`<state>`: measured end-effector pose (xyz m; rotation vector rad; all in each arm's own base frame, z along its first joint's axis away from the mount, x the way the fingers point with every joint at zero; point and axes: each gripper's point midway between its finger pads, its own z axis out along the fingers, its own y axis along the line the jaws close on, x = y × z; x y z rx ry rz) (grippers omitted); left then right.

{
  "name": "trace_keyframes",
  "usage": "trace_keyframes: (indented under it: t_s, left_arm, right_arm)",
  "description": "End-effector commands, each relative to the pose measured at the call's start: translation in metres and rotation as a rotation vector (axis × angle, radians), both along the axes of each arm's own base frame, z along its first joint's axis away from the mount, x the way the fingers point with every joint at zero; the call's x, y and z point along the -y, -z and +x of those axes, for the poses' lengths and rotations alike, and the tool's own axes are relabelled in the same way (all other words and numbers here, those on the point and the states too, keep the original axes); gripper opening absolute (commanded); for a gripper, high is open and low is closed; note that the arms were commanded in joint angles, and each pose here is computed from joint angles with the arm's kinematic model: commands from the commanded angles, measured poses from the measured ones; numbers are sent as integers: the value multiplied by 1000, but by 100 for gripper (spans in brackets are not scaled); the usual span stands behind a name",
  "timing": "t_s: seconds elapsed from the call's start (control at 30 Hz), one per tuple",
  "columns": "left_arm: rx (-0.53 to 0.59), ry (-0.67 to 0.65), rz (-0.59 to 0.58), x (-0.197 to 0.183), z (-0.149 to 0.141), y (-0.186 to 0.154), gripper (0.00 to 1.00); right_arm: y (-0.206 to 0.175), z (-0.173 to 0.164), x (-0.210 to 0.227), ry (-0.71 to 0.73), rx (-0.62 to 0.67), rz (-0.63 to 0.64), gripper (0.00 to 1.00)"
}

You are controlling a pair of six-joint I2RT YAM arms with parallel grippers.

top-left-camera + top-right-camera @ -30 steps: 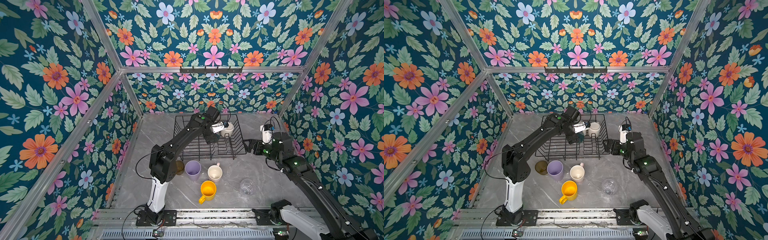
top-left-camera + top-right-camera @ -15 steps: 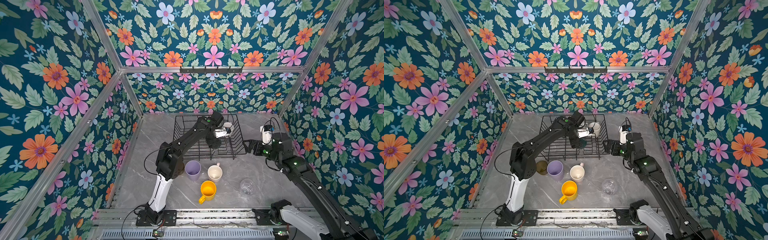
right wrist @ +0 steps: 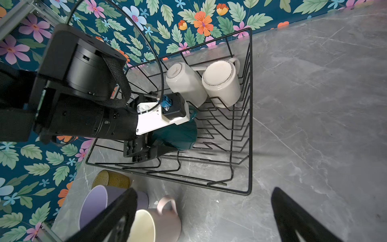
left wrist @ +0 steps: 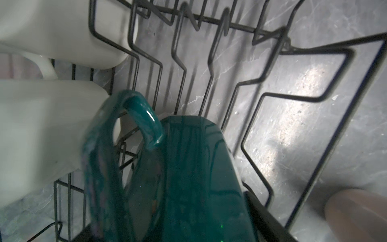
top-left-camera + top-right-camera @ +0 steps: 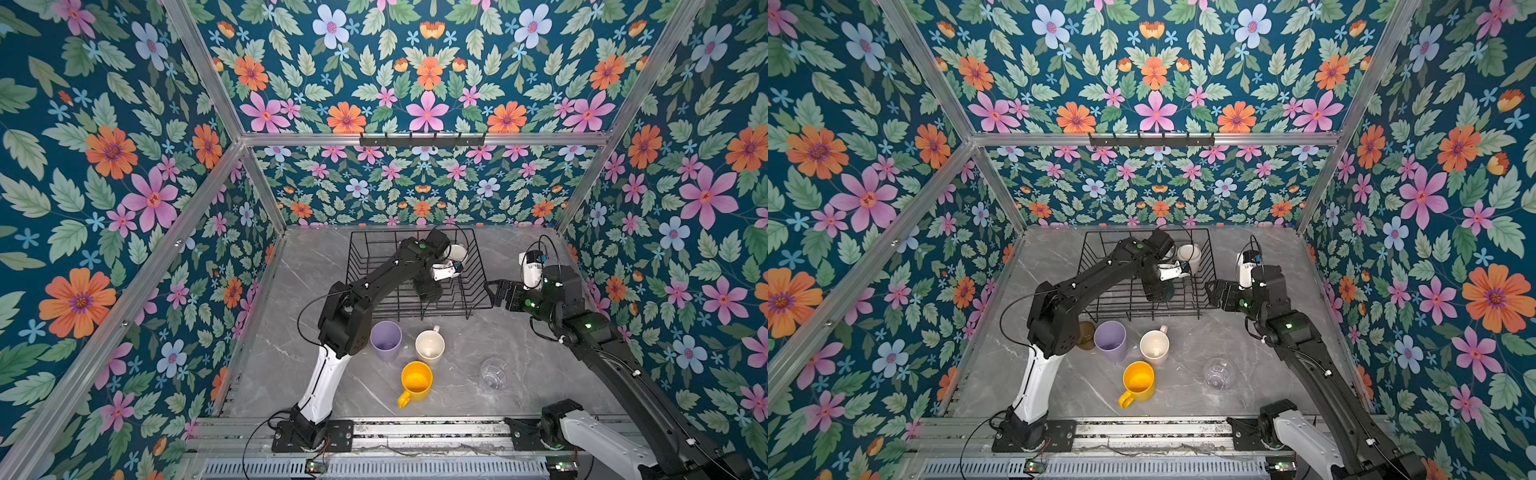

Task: Load cups into a dish rack
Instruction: Place the cup upside down at the dish rack.

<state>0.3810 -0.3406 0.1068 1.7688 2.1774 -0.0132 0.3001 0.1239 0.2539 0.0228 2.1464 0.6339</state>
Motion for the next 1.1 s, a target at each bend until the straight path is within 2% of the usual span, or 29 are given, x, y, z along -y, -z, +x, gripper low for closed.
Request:
trace_keyframes:
  t_s: [0.0,0.17,0.47,0.67,0.8,0.87,1.07]
  left_arm:
    - [70,-28,-30,5,17,-6,48]
    - [84,-30,-31,6,19,-3,68]
    - [94,-30,-39,8,22,3,86]
    - [77,-29,-40,9,21,9,90]
    - [77,-30,-50,11,21,8,96]
    - [88,-33,-59,11,21,3,99]
    - [147,-40,-144,16,23,-31,99]
  right_arm:
    - [-4,3,-2,-1,14,16,99]
    - [-5,4,-2,-2,14,17,99]
    - [-5,5,-3,-2,14,22,99]
    - [-6,4,-3,-5,15,23,99]
    - [-6,4,-2,-3,13,22,99]
    - [-7,3,-1,1,16,20,99]
    - [-12,2,0,-2,25,14,99]
